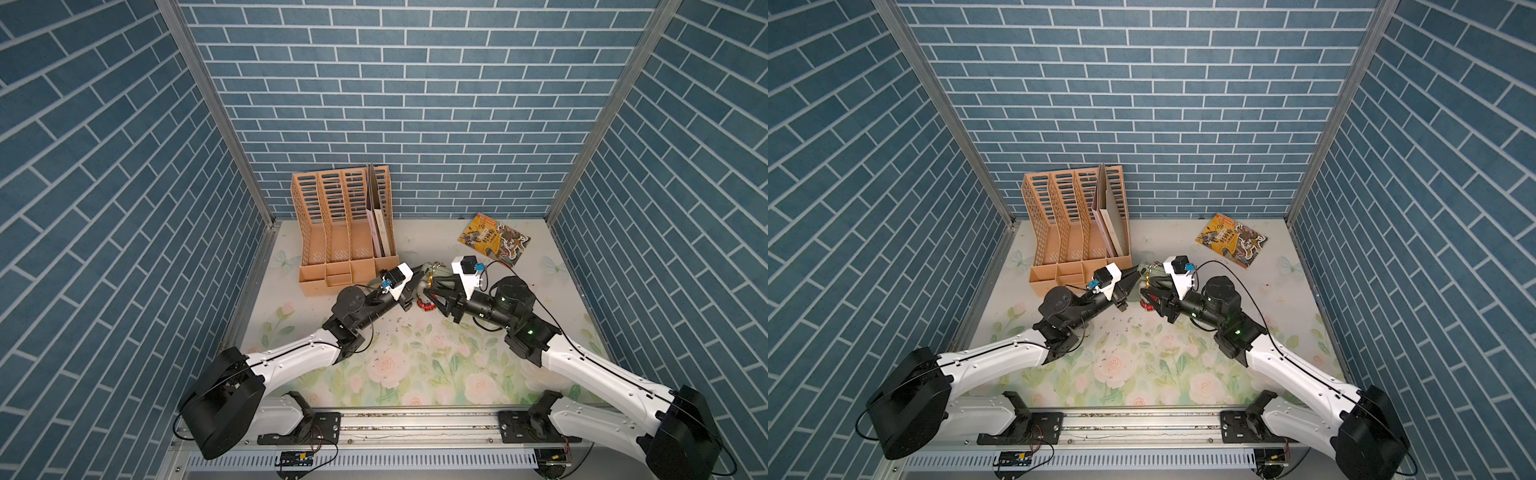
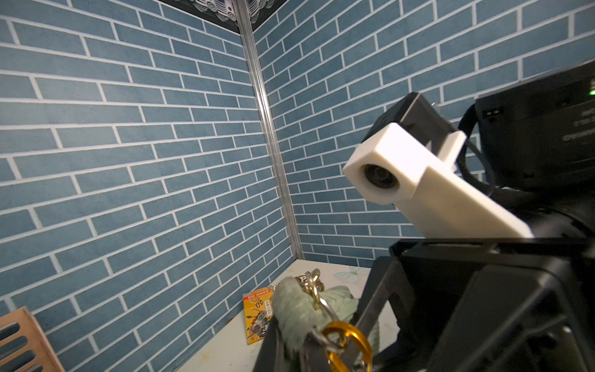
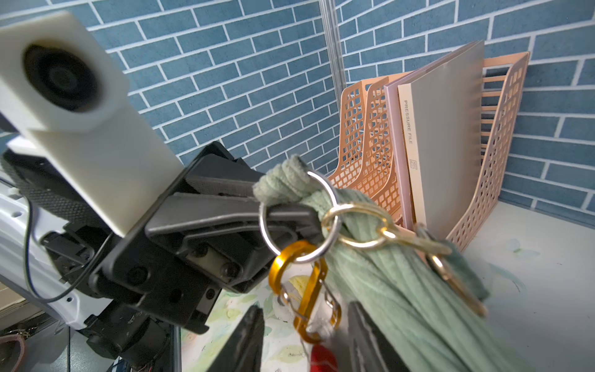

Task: Remove the decoration from the bag
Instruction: Remove the decoration item from the bag.

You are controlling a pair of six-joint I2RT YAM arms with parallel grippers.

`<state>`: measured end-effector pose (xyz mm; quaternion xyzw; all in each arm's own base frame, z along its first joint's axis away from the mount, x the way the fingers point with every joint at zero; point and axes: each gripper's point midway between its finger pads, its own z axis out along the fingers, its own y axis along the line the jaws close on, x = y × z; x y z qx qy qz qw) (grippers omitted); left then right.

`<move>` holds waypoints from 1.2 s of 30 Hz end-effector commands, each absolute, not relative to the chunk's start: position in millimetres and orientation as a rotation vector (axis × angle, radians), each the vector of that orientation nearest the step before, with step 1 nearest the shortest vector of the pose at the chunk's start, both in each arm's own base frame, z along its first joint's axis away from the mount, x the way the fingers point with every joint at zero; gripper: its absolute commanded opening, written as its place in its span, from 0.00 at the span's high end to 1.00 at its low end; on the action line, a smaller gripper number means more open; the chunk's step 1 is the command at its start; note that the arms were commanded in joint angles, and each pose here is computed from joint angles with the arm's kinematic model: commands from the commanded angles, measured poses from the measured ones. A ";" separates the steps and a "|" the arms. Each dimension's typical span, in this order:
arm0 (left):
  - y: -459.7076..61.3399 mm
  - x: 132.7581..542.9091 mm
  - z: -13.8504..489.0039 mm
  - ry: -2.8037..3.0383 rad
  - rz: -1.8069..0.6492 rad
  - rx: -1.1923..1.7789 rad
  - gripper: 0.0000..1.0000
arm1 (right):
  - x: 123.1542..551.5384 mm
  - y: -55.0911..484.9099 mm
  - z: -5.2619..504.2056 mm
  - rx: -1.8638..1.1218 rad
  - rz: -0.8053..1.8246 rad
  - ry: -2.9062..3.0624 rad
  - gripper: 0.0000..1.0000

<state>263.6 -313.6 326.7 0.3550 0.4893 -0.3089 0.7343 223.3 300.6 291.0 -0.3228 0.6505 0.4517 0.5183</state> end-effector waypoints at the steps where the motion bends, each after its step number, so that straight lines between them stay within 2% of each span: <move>1: -314.2 243.5 349.1 0.960 -0.775 0.796 1.00 | 213.5 303.8 302.9 -0.830 1.139 1.470 0.52; 17: -317.5 236.6 347.9 0.941 -0.891 0.843 1.00 | 195.4 307.8 316.6 -0.861 1.341 1.391 0.52; 36: -314.1 238.2 346.0 0.942 -0.905 0.852 1.00 | 193.3 302.9 316.3 -0.842 1.420 1.385 0.57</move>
